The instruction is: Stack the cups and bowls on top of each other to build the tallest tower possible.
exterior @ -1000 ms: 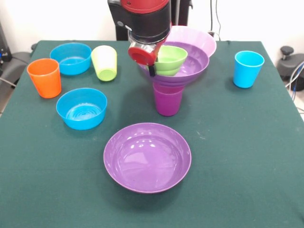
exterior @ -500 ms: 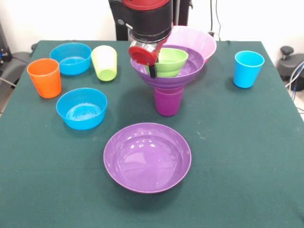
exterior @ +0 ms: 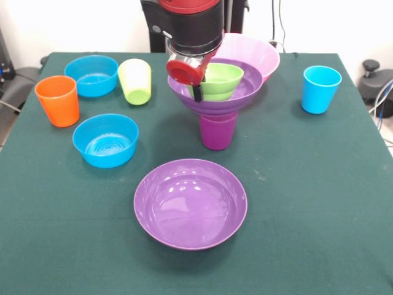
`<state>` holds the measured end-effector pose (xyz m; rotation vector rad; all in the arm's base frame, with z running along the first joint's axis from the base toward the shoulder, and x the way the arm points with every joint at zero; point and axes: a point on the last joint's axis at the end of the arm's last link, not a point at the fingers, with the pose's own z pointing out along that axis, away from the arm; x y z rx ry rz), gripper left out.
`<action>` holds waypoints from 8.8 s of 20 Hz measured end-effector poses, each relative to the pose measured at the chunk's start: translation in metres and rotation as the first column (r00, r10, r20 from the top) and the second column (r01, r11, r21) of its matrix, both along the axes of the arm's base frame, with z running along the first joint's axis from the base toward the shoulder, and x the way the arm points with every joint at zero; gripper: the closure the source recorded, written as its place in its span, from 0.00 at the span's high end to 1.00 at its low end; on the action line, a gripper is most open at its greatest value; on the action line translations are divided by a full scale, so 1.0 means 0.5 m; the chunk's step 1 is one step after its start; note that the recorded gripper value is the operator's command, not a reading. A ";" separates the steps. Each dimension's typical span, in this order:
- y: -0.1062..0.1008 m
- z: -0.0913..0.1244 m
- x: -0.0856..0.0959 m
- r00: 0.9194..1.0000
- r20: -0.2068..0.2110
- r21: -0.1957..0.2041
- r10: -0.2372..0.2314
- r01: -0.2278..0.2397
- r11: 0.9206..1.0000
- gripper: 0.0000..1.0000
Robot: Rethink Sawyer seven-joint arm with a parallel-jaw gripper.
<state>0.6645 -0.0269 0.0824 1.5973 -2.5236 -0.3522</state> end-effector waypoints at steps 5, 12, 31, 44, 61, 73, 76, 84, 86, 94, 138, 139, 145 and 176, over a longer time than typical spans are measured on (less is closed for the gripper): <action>0.009 -0.003 0.004 1.000 0.009 -0.003 0.005 -0.005 1.000 0.00; 0.027 -0.011 0.017 0.998 0.060 0.000 -0.005 0.005 1.000 0.00; 0.030 -0.027 0.032 0.990 0.133 0.007 -0.040 0.039 0.999 0.00; 0.042 -0.023 0.021 0.994 0.105 -0.021 -0.038 0.040 0.999 0.00; 0.002 -0.022 0.002 0.994 0.087 -0.061 -0.060 0.066 0.996 0.00; 0.009 -0.017 -0.011 0.996 0.075 -0.082 -0.058 0.064 0.995 0.00; 0.017 -0.019 -0.015 0.996 0.069 -0.084 -0.056 0.061 0.995 0.00; 0.042 -0.020 -0.020 0.997 0.053 -0.075 -0.061 0.065 0.995 0.00; 0.046 -0.020 -0.021 0.997 0.051 -0.073 -0.062 0.066 0.995 0.00; 0.050 -0.020 -0.025 0.997 0.042 -0.063 -0.072 0.074 0.995 0.00; 0.046 -0.016 -0.054 0.996 -0.051 -0.073 -0.069 0.065 0.995 0.00; 0.046 -0.016 -0.054 0.996 -0.051 -0.073 -0.069 0.065 0.995 0.00; 0.046 -0.016 -0.054 0.996 -0.051 -0.073 -0.068 0.065 0.995 0.00; 0.043 -0.017 -0.052 0.998 -0.006 -0.074 -0.068 0.067 0.995 0.00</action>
